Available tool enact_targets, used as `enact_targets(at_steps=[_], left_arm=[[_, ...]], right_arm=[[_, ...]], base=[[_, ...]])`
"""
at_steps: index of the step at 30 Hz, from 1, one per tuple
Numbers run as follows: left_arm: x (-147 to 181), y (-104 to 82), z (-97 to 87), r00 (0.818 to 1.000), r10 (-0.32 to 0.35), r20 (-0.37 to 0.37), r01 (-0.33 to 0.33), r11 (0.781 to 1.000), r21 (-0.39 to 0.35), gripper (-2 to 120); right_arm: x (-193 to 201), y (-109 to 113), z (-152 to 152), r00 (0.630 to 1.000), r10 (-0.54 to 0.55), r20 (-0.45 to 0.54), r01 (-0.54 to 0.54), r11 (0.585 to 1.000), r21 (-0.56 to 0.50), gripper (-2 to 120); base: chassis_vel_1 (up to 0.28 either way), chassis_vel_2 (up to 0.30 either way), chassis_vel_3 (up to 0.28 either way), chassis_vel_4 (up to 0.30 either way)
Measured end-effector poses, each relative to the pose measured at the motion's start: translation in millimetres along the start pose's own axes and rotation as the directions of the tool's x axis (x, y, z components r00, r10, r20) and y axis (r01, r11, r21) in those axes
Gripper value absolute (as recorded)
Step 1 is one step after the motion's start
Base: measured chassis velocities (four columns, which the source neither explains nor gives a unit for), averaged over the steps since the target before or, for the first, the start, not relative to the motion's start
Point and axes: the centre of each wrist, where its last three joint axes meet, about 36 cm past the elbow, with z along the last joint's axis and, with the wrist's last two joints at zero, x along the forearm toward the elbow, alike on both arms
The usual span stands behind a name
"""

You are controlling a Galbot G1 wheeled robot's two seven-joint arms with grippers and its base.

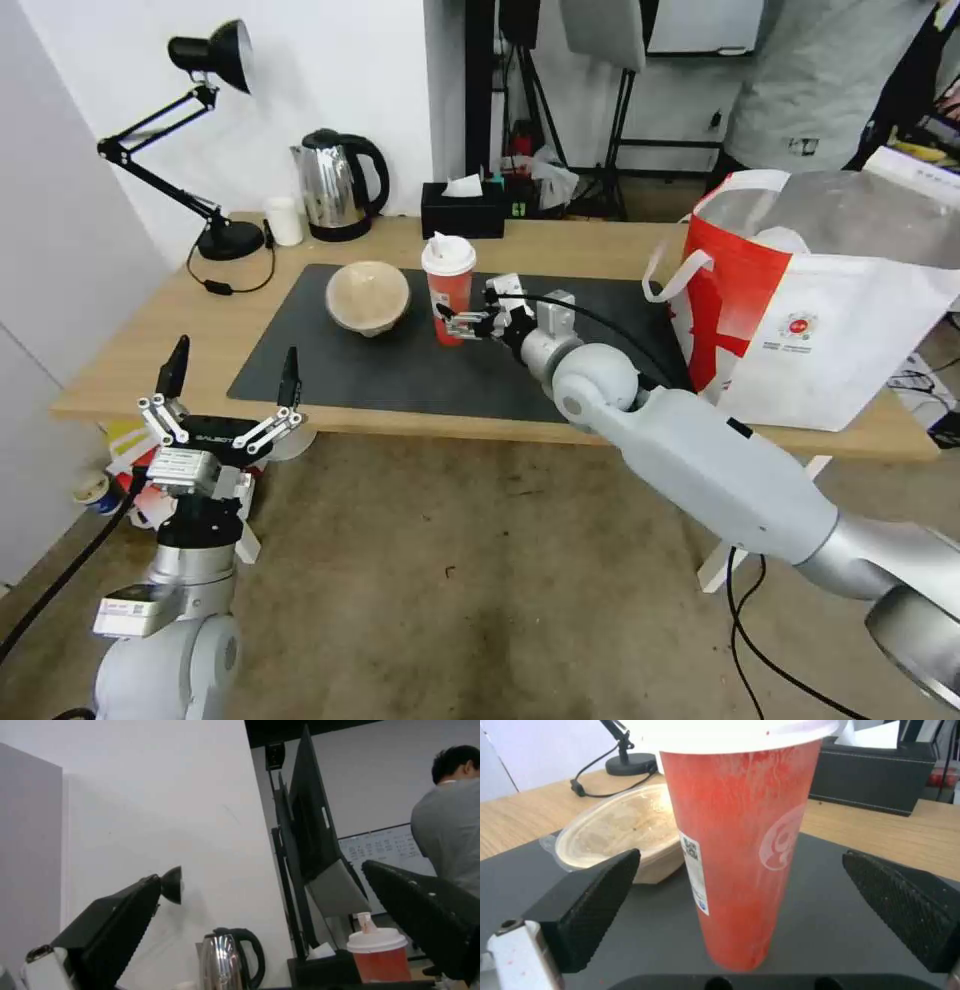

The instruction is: Pick up the trash from the table and place it into the takeout bag.

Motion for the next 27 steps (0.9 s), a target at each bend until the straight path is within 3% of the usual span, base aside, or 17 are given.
enact_targets(at_steps=[27], left_arm=[[1.1, 1.0, -0.4, 1.000, -0.004, 0.000, 0.004, 1.000, -0.004, 100]], right_arm=[[-28.7, -12.8, -2.8, 1.000, 0.018, 0.004, -0.018, 1.000, -0.005, 100]], base=[[0.000, 0.000, 0.000, 0.000]])
